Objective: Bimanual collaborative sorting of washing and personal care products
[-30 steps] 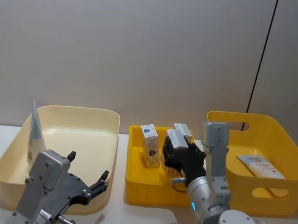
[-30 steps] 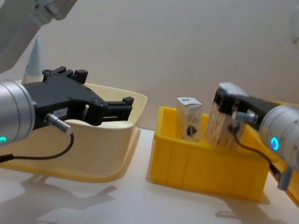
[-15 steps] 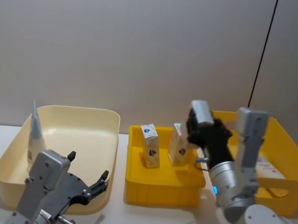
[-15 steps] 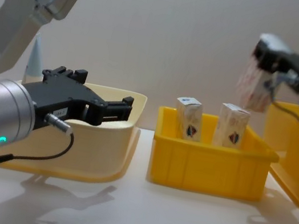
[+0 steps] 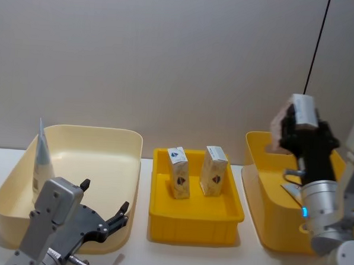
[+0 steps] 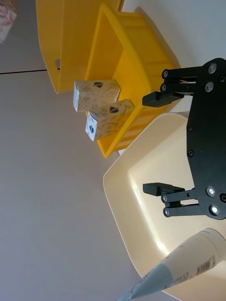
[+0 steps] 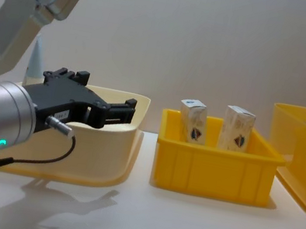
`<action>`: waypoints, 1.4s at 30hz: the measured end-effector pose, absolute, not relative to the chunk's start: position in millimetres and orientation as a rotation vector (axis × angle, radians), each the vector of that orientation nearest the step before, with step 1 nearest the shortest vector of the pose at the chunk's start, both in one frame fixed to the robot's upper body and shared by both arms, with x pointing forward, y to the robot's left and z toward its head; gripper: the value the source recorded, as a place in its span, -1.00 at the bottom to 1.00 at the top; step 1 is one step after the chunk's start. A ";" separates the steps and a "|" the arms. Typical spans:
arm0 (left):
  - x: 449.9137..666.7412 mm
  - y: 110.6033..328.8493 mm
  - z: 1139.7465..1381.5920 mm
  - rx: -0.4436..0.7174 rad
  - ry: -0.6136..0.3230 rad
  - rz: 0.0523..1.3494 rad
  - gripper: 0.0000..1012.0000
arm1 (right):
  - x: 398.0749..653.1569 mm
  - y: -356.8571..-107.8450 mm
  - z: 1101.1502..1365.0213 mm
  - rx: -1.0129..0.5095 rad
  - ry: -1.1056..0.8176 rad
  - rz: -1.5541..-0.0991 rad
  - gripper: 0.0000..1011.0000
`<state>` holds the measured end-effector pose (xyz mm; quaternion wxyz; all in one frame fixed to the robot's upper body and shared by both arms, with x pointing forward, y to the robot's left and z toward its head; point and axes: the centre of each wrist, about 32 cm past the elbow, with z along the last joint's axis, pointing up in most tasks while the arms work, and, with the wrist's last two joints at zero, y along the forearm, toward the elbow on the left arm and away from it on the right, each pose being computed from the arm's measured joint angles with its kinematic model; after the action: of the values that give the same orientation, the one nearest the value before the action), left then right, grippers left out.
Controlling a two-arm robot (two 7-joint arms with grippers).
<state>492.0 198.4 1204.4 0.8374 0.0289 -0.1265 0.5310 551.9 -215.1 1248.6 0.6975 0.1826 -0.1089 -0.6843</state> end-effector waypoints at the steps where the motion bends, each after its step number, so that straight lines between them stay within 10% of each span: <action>1: 492.0 198.4 1204.4 0.061 -0.268 1.124 0.98 | 551.9 -215.1 1248.6 0.407 -0.243 -1.526 -0.16; 42: 492.0 198.4 1204.4 0.061 -0.268 1.124 0.98 | 542.4 -240.6 1253.6 -0.011 -0.113 -1.656 -0.16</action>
<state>492.0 198.4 1204.4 0.8374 0.0289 -0.1265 0.5310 542.4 -240.6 1253.6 0.6748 -0.0050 -0.0503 -0.7363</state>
